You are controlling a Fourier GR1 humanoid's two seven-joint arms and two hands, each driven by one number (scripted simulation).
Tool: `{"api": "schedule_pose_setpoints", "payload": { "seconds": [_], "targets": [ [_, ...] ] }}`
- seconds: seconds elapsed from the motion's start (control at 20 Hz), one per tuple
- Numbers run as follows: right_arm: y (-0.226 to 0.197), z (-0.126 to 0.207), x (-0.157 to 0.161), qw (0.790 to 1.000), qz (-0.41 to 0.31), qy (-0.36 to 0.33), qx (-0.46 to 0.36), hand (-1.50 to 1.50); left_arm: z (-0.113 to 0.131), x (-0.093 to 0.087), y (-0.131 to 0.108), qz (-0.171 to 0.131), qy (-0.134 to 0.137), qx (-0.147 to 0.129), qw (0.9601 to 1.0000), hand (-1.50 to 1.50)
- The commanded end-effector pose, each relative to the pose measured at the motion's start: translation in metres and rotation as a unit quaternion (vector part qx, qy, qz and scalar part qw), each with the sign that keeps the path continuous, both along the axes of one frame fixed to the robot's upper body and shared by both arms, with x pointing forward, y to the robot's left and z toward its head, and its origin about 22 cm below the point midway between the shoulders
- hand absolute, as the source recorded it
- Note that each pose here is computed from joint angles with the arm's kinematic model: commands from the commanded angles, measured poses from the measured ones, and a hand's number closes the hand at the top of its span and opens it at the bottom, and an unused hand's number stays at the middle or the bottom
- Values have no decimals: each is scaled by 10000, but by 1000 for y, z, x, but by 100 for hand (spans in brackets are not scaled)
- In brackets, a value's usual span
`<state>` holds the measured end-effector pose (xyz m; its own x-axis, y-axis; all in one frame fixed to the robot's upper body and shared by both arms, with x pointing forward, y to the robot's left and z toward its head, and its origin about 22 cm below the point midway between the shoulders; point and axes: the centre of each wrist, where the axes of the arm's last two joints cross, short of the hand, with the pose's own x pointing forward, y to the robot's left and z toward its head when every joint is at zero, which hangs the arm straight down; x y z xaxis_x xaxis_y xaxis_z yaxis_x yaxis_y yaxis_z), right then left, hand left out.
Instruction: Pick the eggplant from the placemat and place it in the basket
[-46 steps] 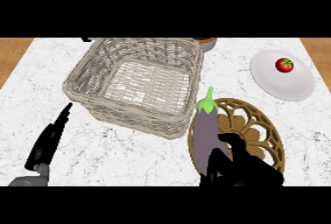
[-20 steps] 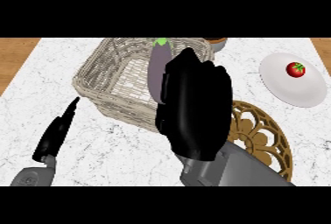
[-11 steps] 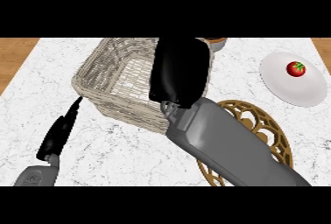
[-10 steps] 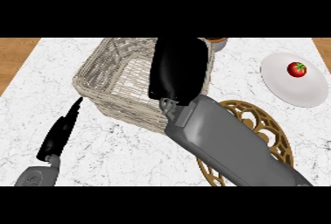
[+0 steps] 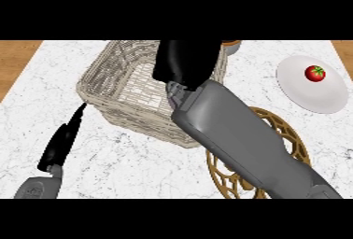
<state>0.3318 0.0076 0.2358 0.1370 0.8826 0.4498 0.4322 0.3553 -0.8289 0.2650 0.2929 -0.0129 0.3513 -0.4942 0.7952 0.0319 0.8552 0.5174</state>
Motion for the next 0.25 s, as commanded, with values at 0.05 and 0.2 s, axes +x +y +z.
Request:
{"api": "schedule_pose_setpoints", "payload": {
  "seconds": [0.05,0.2],
  "targets": [
    [-5,16,3,9803,-1027,-352,1652,-150,-1,-2,-8,7,35,-3,10000,0],
    [-27,8,3,9718,-1352,-387,1895,-150,-11,-13,11,275,120,-38,9995,0]
  ]
}}
